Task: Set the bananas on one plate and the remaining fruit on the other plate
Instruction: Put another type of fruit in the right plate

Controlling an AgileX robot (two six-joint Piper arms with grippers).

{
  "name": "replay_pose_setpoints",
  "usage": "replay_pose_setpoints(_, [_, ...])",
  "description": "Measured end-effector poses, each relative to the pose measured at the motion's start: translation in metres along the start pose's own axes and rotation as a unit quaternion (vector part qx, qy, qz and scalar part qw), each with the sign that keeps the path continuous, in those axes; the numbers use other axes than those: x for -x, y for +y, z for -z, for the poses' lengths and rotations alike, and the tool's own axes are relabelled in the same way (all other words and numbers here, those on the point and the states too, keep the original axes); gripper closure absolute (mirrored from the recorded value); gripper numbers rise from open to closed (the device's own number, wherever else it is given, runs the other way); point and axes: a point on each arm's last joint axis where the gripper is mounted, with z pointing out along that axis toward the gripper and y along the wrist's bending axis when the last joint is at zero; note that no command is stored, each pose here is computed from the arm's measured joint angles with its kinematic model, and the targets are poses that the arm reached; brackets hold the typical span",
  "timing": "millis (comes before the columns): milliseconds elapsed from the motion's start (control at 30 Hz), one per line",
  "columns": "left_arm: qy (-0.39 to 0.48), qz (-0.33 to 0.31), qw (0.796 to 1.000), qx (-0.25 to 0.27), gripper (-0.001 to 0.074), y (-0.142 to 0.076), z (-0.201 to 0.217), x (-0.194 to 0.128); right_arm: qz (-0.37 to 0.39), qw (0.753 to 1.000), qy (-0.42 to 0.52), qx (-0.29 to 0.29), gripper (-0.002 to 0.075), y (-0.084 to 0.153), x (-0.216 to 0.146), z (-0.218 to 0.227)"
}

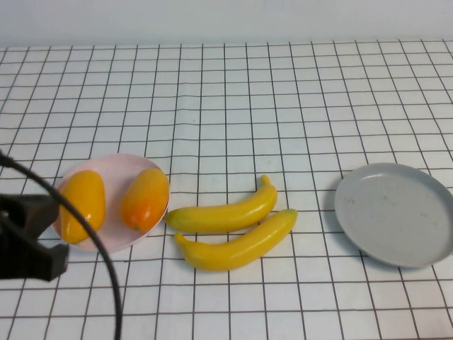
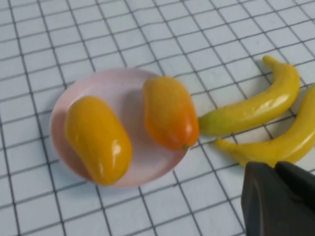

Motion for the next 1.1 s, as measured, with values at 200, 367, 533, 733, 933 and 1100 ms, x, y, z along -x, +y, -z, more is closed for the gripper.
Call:
replay_pose_setpoints(200, [0.033, 0.041, 0.998, 0.041, 0.0734, 0.015, 0.039, -0.023, 0.0, 1.0, 0.0, 0.0, 0.0742, 0.0, 0.0, 0.0])
replay_pose_setpoints(367, [-0.046, 0.007, 0.996, 0.081, 0.0735, 0.028, 0.057, -0.038, 0.0, 1.0, 0.0, 0.0, 0.0743, 0.0, 0.0, 0.0])
replay_pose_setpoints(533, [-0.149, -0.018, 0.983, 0.106, 0.0735, 0.036, 0.054, -0.069, -0.001, 1.0, 0.0, 0.0, 0.0742, 0.0, 0.0, 0.0])
replay_pose_setpoints(733, [-0.167, 0.043, 0.977, 0.123, 0.0735, 0.039, 0.041, -0.119, -0.002, 1.0, 0.0, 0.001, 0.0742, 0.0, 0.0, 0.0])
replay_pose_setpoints(933, [-0.225, 0.009, 0.963, 0.145, 0.0735, 0.034, 0.039, -0.14, -0.002, 1.0, 0.0, 0.001, 0.0742, 0.0, 0.0, 0.0])
replay_pose_setpoints(1100, [-0.235, 0.029, 0.96, 0.15, 0.0735, 0.031, 0.02, -0.155, -0.002, 1.0, 0.0, 0.001, 0.0743, 0.0, 0.0, 0.0])
